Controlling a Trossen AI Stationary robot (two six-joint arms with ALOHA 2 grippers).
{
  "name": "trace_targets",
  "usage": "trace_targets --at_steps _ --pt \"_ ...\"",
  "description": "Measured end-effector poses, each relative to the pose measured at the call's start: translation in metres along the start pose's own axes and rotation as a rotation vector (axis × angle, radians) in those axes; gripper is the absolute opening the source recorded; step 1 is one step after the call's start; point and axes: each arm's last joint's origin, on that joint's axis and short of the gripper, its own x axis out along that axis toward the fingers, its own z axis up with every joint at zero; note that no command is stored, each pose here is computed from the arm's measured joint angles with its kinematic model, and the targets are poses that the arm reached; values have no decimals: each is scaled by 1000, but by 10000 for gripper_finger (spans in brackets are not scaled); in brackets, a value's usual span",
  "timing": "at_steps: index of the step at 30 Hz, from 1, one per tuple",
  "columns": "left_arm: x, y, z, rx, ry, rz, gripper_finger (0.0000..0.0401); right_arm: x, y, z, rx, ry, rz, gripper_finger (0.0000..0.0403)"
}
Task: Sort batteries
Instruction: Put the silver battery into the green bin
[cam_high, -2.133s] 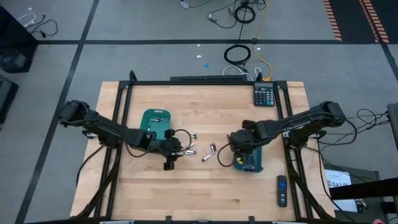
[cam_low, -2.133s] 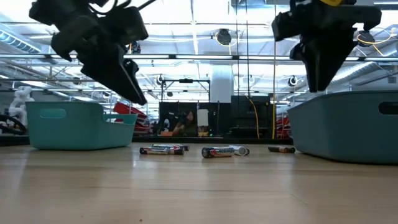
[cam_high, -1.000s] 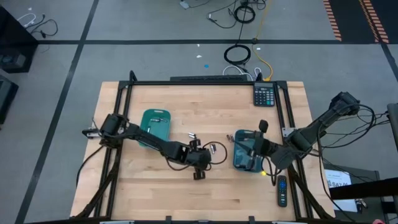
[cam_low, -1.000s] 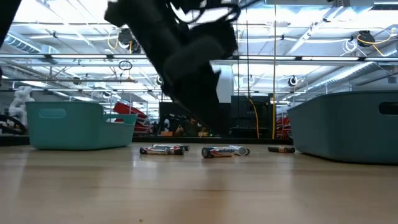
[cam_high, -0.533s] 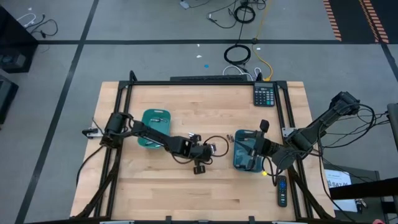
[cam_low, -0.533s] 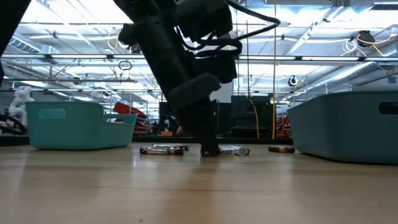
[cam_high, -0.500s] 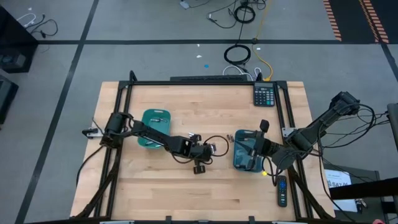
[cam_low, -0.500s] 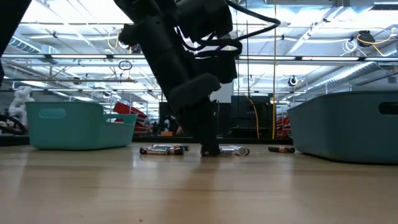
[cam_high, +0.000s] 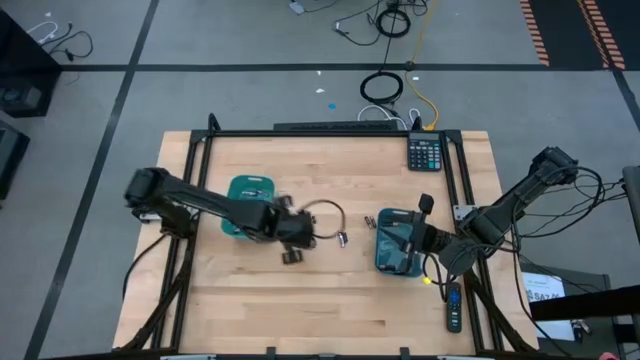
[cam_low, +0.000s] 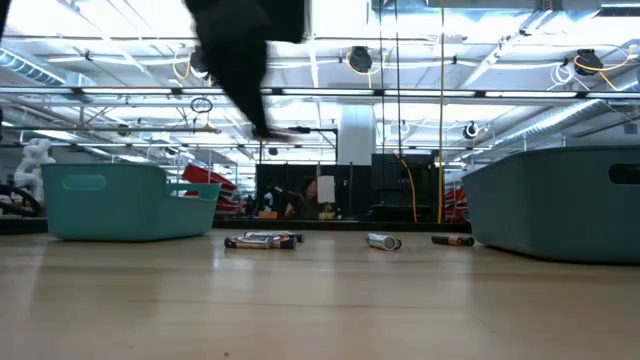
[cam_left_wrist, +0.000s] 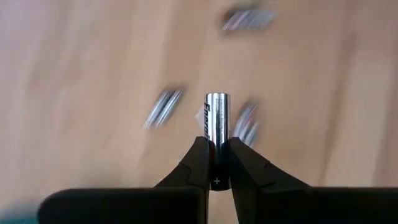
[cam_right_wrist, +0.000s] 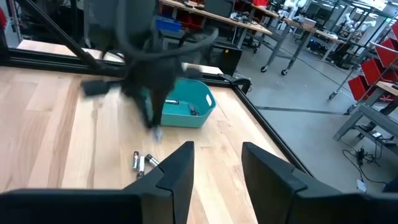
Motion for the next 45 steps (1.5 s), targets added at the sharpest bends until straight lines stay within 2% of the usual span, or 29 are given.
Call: trace_targets --at_steps 6,10,12,14,18,22,27,30,34,39,42,45 --pt "-23 24 -34 -73 196 144 37 0 0 -2 13 15 1 125" --pt "-18 32 -60 -105 323 224 39 0 -1 -6 26 36 -1 125" --pt "-15 35 -72 -117 362 288 67 0 -1 -6 35 40 1 125" --pt "-12 38 -82 -110 417 327 112 -2 0 -7 35 41 7 125" --pt "-13 39 -85 -105 447 349 196 -4 2 -6 36 36 20 125" --pt "-20 39 -71 -76 350 367 225 -4 2 -6 42 33 16 125" --pt "-14 41 -42 -31 153 256 228 -4 2 -6 47 35 21 125" --pt "3 49 -27 -16 104 166 229 -4 2 -7 54 41 27 125" --pt "28 64 -15 -3 107 98 229 -3 6 -10 44 55 29 125" --pt "55 76 -10 58 137 78 226 -3 6 -15 47 85 32 125" --pt "67 73 -9 88 156 -3 212 -3 4 -18 57 100 5 125" --pt "74 69 -10 66 182 -112 195 -4 3 -22 77 121 -7 125"
